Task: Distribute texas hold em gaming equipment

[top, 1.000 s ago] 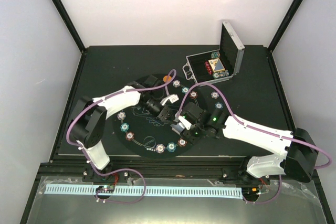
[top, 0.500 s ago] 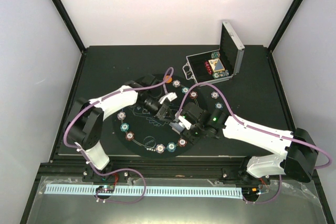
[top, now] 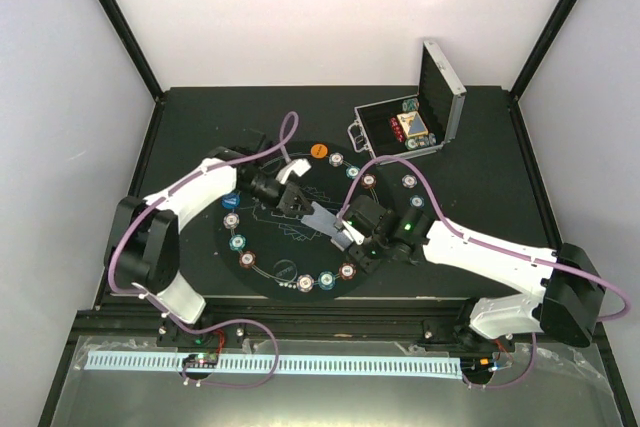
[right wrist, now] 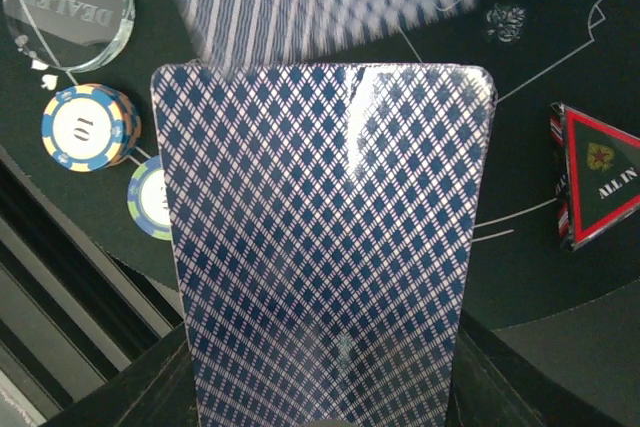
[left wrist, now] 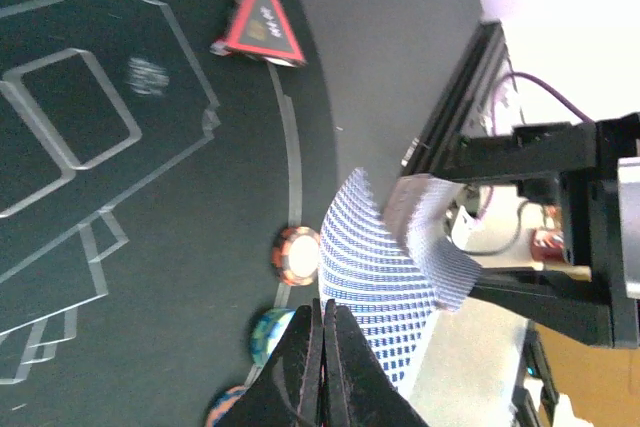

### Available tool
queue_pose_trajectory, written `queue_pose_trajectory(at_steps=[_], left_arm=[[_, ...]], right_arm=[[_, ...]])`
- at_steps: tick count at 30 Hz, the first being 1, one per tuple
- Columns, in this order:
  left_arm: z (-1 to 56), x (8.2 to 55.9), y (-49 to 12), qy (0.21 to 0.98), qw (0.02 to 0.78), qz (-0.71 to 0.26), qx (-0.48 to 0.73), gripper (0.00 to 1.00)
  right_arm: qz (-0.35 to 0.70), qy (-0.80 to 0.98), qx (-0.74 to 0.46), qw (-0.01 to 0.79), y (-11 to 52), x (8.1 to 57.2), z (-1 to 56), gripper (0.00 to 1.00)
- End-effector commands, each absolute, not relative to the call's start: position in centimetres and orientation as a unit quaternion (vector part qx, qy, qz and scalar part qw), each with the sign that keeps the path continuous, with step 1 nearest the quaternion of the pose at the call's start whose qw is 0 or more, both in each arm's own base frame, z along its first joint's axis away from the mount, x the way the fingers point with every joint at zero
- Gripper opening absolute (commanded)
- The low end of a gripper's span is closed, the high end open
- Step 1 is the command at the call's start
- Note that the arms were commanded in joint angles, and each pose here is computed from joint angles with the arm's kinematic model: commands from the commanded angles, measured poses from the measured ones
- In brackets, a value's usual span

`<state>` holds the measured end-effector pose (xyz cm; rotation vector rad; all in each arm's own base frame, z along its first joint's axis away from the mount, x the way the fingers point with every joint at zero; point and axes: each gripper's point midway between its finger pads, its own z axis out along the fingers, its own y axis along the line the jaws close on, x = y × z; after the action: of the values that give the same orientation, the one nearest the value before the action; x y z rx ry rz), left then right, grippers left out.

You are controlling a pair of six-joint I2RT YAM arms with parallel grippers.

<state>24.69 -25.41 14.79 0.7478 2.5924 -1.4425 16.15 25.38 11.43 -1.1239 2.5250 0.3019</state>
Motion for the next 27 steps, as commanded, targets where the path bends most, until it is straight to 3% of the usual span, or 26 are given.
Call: queue_pose_trajectory(at_steps=[1,13,27], left_arm=[[14.6,27.3,-22.1,0.871,0.091,-0.425,0.231,0.02],[13.4,33.7,-17.7,0.905,0.137,-0.270,0.300,0.02],[8.3,39.3,-18.9,0.890,0.047,-0.194,0.410,0.02]], right_arm=[[0.085,0.906,-0.367,0.194,24.6,17.4,11.5,0.53],[0.051,0.940,-0.244,0.233,19.8,22.5,12.6,0.53],[0.055,0.951,-0.156,0.260,15.6,26.0,13.9,0.53]])
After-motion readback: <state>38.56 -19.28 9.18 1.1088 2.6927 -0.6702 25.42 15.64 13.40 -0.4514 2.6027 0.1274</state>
